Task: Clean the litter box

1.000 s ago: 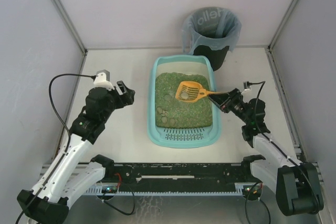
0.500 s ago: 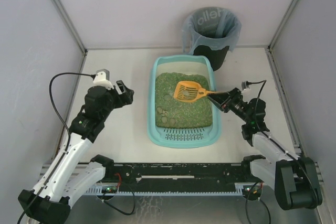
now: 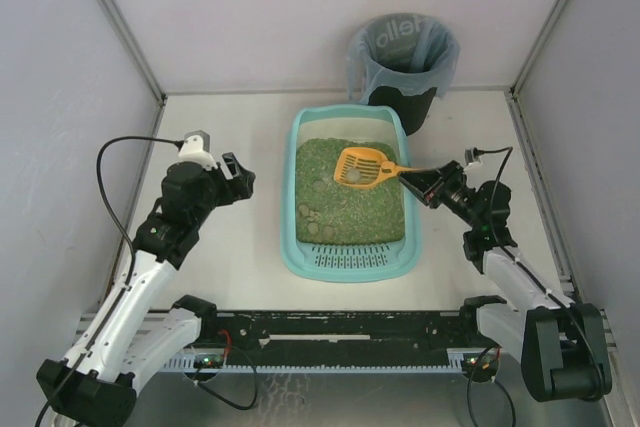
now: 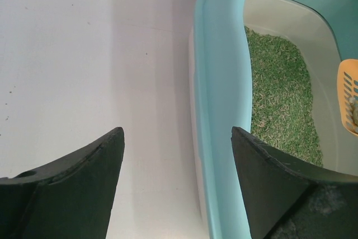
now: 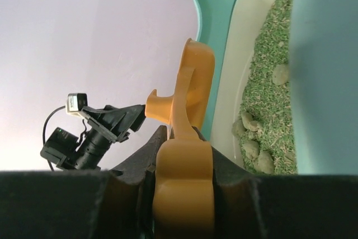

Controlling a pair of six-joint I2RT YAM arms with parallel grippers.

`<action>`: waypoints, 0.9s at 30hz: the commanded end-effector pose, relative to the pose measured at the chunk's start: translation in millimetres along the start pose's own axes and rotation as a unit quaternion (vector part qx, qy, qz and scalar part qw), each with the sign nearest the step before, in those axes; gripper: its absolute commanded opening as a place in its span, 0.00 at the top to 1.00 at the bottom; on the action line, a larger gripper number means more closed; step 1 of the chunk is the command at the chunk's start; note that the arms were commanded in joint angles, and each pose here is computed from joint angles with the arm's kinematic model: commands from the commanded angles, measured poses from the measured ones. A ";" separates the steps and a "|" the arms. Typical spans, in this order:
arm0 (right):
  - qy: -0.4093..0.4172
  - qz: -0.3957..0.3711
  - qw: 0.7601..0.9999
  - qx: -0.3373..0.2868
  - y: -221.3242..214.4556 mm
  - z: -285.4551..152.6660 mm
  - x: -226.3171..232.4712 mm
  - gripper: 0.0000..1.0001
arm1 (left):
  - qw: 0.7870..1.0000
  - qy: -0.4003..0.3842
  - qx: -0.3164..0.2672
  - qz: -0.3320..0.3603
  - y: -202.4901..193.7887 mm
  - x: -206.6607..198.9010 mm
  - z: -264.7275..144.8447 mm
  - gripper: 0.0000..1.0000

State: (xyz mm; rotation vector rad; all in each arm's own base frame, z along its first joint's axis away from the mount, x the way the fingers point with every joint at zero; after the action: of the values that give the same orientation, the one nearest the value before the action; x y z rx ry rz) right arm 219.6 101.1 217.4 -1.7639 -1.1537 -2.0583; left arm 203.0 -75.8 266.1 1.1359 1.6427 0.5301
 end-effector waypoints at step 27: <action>-0.081 -0.214 0.942 -0.246 210.9 45.9 110.3 1.00 | 0.998 -0.047 -0.034 -0.008 14.8 -4.8 -19.6 0.19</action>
State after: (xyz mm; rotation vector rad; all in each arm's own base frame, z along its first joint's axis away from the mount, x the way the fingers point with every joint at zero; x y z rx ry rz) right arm 324.9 38.6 385.6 -2.0101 -1.0561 -2.5564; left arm 189.7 -67.6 278.9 1.1083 1.5839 0.5331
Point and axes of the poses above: each gripper's point midway between its finger pads, its own z axis out along the fingers, its own x axis along the line the jaws close on, y = z × x, the point moved 9 cm from there along -z, back along the fingers, and after that the axes turned 10 degrees about -z, right-handed, at the moved point
